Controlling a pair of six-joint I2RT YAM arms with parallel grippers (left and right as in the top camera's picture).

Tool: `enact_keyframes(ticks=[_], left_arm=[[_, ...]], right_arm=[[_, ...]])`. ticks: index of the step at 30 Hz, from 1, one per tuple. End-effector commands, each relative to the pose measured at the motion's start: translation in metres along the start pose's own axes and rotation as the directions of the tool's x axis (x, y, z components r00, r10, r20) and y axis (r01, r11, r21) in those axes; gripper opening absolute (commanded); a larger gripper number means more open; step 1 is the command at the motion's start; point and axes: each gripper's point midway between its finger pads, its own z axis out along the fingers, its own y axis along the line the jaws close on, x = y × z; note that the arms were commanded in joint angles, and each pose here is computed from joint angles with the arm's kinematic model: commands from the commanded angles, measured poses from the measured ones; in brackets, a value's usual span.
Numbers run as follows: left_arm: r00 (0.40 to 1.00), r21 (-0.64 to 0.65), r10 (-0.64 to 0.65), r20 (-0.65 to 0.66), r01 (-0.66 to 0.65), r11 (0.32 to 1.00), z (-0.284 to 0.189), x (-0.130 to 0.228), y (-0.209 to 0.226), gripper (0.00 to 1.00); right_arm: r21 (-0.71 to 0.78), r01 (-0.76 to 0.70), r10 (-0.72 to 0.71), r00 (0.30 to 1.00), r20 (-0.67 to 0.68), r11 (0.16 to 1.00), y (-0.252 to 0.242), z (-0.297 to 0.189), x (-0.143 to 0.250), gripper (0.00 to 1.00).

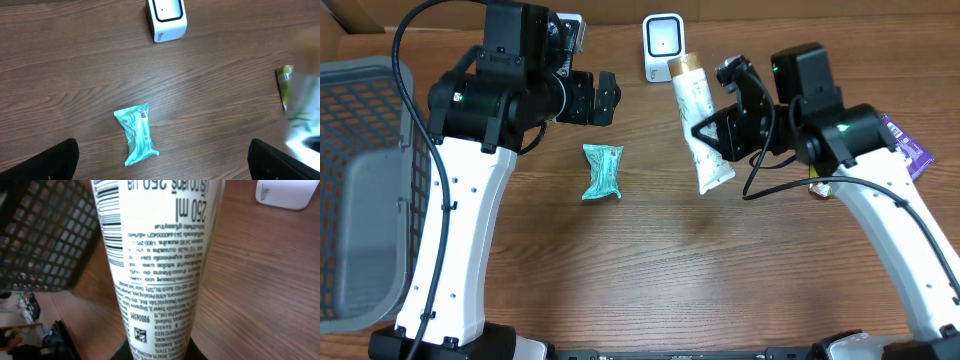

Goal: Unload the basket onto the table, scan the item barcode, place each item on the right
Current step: 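Lift the white tube and carry it toward the scanner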

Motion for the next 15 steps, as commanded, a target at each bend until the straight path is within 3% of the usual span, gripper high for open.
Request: enact_keyframes(ticks=[1, 11, 15], left_arm=[[1.000, 0.007, 0.010, -0.005, -0.010, 1.000, 0.003, 0.000, -0.001, 0.99], [1.000, 0.007, 0.011, -0.005, -0.011, 1.000, 0.003, 0.000, -0.001, 1.00], [1.000, 0.006, 0.010, -0.005, -0.010, 1.000, 0.003, 0.000, -0.001, 1.00]], right_arm=[[-0.039, 0.042, -0.040, 0.997, 0.066, 0.998, 0.026, -0.024, -0.022, 0.04], [0.028, 0.075, -0.077, 0.991, 0.112, 0.997, 0.030, -0.040, -0.041, 0.04], [0.200, 0.130, -0.165, 0.972, 0.168, 0.971, 0.021, -0.050, -0.064, 0.04]])
